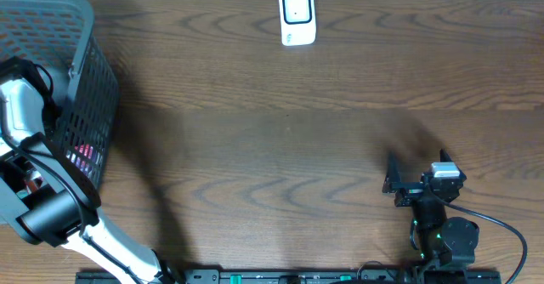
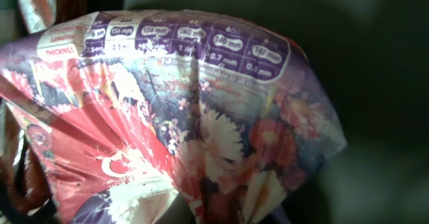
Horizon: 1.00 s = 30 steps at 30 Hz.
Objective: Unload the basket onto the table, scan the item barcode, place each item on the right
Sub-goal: 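Grasp the pink flowered pad pack with the left gripper and lift, then carry the pad pack with the left gripper to the white scanner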
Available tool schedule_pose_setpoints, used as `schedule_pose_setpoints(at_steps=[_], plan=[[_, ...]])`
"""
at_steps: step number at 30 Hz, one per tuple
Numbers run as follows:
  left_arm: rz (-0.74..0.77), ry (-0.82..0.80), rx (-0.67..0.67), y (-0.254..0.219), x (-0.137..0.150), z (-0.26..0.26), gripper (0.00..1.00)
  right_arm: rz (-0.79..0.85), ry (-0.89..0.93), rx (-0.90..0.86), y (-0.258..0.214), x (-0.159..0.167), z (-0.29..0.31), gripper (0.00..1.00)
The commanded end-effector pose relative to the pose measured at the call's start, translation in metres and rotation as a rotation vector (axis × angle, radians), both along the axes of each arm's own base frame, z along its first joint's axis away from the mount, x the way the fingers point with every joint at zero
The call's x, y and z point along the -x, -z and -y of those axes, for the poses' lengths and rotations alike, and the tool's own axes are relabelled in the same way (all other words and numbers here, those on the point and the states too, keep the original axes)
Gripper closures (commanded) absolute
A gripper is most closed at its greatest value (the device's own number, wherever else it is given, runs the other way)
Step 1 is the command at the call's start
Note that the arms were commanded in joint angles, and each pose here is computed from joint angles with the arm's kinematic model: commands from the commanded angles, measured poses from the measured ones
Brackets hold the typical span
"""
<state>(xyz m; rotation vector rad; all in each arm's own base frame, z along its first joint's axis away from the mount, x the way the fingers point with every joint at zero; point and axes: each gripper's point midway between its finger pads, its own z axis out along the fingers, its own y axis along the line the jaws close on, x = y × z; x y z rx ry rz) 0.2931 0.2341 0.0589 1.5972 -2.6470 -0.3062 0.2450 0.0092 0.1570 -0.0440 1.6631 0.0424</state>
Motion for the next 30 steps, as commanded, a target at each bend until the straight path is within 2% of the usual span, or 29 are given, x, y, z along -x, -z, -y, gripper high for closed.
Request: schedule_pose_setpoints(at_steps=[1, 10, 17, 21, 27, 30], plan=[[0.089, 0.0, -0.026, -0.035, -0.012, -0.002, 0.93, 0.004, 0.001, -0.018, 0.0, 0.0, 0.0, 0.01], [0.468, 0.023, -0.15, -0.155, -0.028, 0.009, 0.93, 0.004, 0.001, -0.018, 0.0, 0.0, 0.0, 0.01], [0.804, -0.036, -0.33, -0.266, -0.012, 0.02, 0.93, 0.004, 0.001, -0.018, 0.0, 0.0, 0.0, 0.01], [0.997, -0.011, -0.427, -0.329, 0.006, 0.036, 0.93, 0.004, 0.001, -0.018, 0.0, 0.0, 0.0, 0.01], [1.239, 0.143, -0.373, -0.384, 0.009, 0.087, 0.93, 0.004, 0.001, -0.018, 0.0, 0.0, 0.0, 0.01], [1.284, 0.236, -0.337, -0.393, 0.002, 0.114, 0.93, 0.004, 0.001, -0.018, 0.0, 0.0, 0.0, 0.01]])
